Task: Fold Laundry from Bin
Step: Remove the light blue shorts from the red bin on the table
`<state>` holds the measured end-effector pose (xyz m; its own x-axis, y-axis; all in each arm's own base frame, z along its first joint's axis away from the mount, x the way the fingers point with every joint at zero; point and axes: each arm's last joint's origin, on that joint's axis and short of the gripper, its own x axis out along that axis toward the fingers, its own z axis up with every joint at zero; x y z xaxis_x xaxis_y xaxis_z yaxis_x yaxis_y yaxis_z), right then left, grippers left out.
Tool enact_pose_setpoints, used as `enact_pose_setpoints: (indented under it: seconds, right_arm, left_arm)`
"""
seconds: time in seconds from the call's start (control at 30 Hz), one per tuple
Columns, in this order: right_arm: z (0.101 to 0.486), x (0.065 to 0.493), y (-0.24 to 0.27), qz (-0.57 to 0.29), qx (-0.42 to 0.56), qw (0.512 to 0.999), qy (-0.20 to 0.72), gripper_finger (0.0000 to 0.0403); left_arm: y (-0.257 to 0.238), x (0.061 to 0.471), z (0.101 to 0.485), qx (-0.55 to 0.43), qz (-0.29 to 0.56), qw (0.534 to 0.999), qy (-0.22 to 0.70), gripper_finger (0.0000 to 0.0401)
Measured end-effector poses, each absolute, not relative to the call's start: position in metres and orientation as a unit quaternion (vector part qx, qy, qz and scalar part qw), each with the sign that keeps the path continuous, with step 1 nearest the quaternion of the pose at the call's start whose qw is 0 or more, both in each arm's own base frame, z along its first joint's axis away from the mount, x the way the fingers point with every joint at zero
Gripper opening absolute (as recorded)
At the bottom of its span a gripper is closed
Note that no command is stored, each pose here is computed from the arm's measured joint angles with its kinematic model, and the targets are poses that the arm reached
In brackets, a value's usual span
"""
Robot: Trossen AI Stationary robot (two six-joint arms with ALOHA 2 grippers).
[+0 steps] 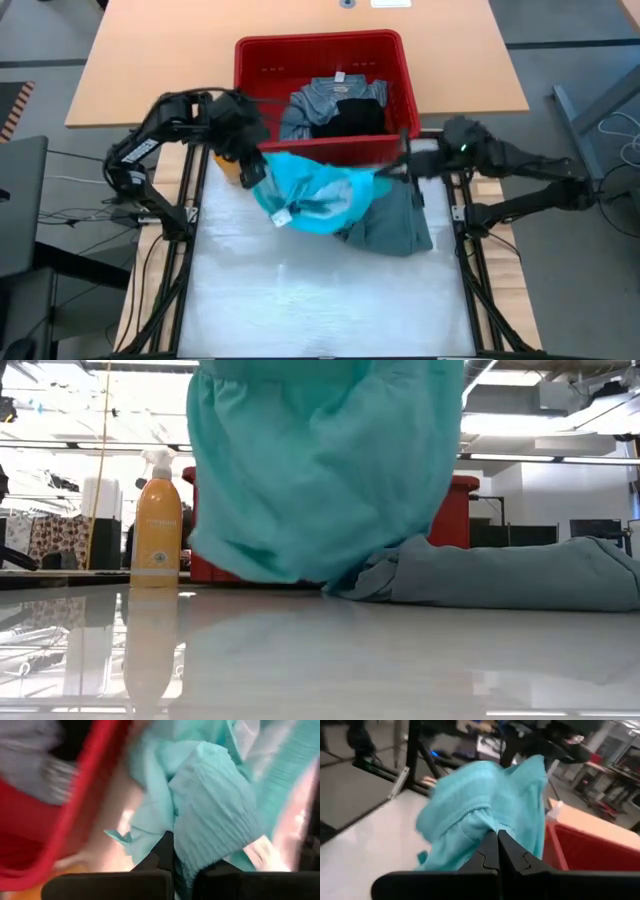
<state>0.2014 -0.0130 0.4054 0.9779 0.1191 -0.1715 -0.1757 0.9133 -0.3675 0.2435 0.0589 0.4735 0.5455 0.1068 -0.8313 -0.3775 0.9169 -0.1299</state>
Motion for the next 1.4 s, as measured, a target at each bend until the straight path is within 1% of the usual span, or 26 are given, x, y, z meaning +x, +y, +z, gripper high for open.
enact_pose_setpoints:
  seconds: [0.07,0.1,0.17,0.27,0.33,0.4,0.43,0.5,0.6,0.67,0.77,0.8,0.87,0.9,0.97,1.03,1.1,1.17,1.23,1.27,1.33,1.4]
  right_arm:
    - [0.401,0.205,-0.012,0.026,-0.186,0.978,0.091,0.0018]
    - [0.399,0.204,-0.009,0.026,-0.185,0.977,0.101,0.0018]
    - [0.400,0.201,-0.003,0.085,-0.189,0.974,0.093,0.0018]
    - [0.390,0.198,0.010,0.177,-0.179,0.960,0.125,0.0018]
    - [0.386,0.197,0.016,0.205,-0.177,0.952,0.140,0.0018]
    - [0.384,0.197,0.019,0.200,-0.194,0.949,0.147,0.0018]
    - [0.387,0.198,0.019,0.181,-0.207,0.952,0.133,0.0018]
    - [0.396,0.201,0.016,0.111,-0.233,0.961,0.100,0.0018]
    - [0.409,0.214,0.004,-0.002,-0.265,0.963,0.046,0.0018]
    - [0.412,0.227,-0.003,-0.055,-0.301,0.951,0.028,0.0018]
    - [0.416,0.245,-0.020,-0.144,-0.379,0.914,0.009,0.0018]
    - [0.419,0.247,-0.023,-0.163,-0.395,0.904,0.008,0.0018]
    - [0.429,0.248,-0.024,-0.166,-0.407,0.898,-0.006,0.0018]
    - [0.433,0.247,-0.021,-0.151,-0.406,0.901,-0.011,0.0018]
    - [0.437,0.244,-0.009,-0.090,-0.388,0.917,-0.011,0.0018]
    - [0.428,0.242,0.010,0.012,-0.353,0.935,0.009,0.0018]
    - [0.407,0.245,0.031,0.098,-0.305,0.945,0.065,0.0017]
    - [0.372,0.249,0.055,0.159,-0.266,0.941,0.139,0.0017]
    - [0.334,0.253,0.082,0.212,-0.236,0.930,0.187,0.0017]
    - [0.316,0.253,0.095,0.226,-0.223,0.926,0.203,0.0017]
    - [0.289,0.252,0.113,0.231,-0.186,0.930,0.218,0.0017]
    - [0.267,0.250,0.127,0.214,-0.147,0.940,0.223,0.0017]
  left_arm:
    - [0.058,0.249,0.466,-0.152,0.134,0.860,0.469,0.0000]
    - [0.058,0.252,0.462,-0.152,0.134,0.855,0.477,0.0000]
    - [0.057,0.255,0.453,-0.151,0.134,0.845,0.495,0.0000]
    - [0.053,0.262,0.432,-0.151,0.127,0.823,0.533,0.0000]
    - [0.048,0.264,0.417,-0.148,0.116,0.807,0.560,0.0000]
    - [0.046,0.264,0.407,-0.118,0.124,0.797,0.580,0.0000]
    - [0.047,0.263,0.405,-0.092,0.145,0.795,0.582,0.0000]
    - [0.051,0.258,0.404,-0.051,0.194,0.788,0.583,0.0000]
    - [0.062,0.254,0.410,-0.044,0.232,0.791,0.565,0.0000]
    - [0.067,0.252,0.418,-0.027,0.253,0.795,0.551,0.0000]
    - [0.075,0.243,0.440,0.034,0.349,0.785,0.510,0.0000]
    - [0.075,0.238,0.449,0.048,0.370,0.786,0.493,0.0000]
    - [0.070,0.225,0.468,0.060,0.372,0.802,0.463,0.0000]
    - [0.064,0.218,0.476,0.054,0.361,0.817,0.446,0.0000]
    - [0.050,0.207,0.487,0.023,0.325,0.847,0.420,0.0000]
    - [0.035,0.202,0.484,-0.021,0.274,0.866,0.418,0.0000]
    - [0.016,0.202,0.472,-0.047,0.234,0.868,0.435,0.0000]
    - [-0.008,0.207,0.448,-0.054,0.201,0.856,0.473,0.0000]
    - [-0.030,0.213,0.412,-0.058,0.191,0.827,0.526,0.0000]
    - [-0.041,0.216,0.391,-0.060,0.189,0.809,0.553,0.0000]
    - [-0.061,0.221,0.348,-0.070,0.183,0.785,0.587,0.0000]
    - [-0.083,0.224,0.303,-0.097,0.159,0.778,0.600,0.0000]
